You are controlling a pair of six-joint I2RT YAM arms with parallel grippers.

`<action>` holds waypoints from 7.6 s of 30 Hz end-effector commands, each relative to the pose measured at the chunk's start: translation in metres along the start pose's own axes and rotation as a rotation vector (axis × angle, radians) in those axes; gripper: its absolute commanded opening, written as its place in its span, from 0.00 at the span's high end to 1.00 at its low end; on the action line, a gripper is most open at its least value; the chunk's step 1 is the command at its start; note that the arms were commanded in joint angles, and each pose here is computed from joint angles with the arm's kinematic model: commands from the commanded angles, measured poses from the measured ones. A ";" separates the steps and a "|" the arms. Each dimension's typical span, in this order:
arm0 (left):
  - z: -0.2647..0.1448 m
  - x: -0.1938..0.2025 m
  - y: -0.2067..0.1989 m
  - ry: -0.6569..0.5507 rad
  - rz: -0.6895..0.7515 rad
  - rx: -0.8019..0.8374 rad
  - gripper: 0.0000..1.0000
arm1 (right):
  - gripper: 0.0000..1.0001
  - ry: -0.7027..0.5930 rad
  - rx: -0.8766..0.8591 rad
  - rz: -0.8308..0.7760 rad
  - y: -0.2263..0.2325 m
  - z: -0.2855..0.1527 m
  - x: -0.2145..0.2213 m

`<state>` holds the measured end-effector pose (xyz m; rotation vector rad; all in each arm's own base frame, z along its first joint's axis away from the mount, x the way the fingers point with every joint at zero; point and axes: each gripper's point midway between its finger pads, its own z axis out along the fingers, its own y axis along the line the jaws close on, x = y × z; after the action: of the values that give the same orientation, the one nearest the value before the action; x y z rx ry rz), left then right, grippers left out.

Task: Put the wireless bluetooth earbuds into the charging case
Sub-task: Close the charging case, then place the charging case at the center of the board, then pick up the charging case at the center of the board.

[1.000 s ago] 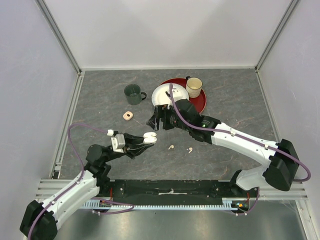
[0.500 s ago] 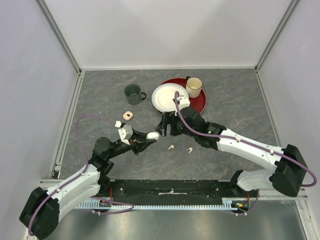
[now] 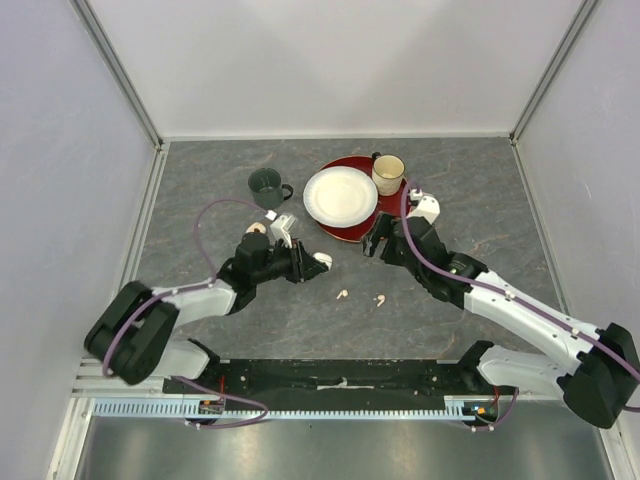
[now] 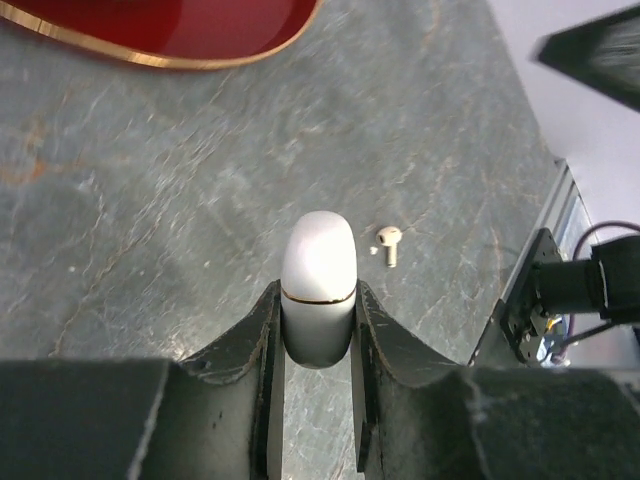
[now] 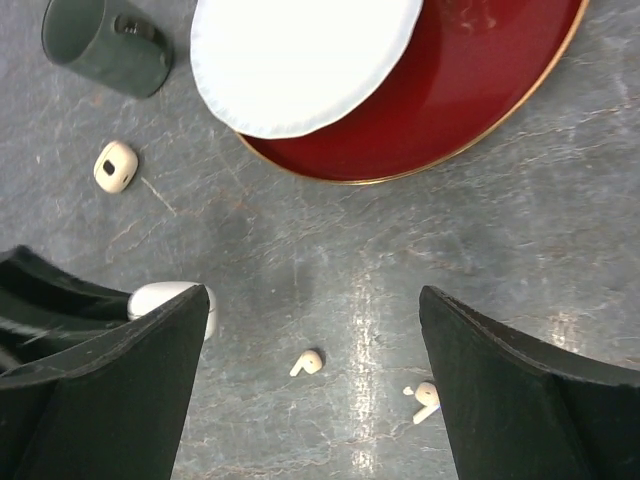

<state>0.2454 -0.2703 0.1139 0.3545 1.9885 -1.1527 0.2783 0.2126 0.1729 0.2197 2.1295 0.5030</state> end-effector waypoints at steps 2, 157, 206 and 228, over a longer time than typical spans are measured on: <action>0.029 -0.004 0.010 0.026 -0.224 -0.041 0.98 | 0.07 -0.063 0.021 0.051 -0.017 -0.008 -0.019; -0.065 -0.051 0.247 0.602 0.441 -0.546 0.75 | 0.06 0.074 -0.063 0.010 -0.014 0.016 -0.009; -0.020 -0.079 -0.084 -0.024 1.053 0.224 0.98 | 0.48 0.286 -0.716 -0.020 0.123 -0.029 0.013; -0.030 -0.087 -0.082 -0.162 0.885 0.140 0.14 | 1.00 0.100 -0.707 0.052 0.124 -0.029 -0.020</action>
<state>0.2360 -0.2832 0.2105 1.2237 1.3836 -0.6816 0.2495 0.3162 0.2260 -0.2069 2.0508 1.2911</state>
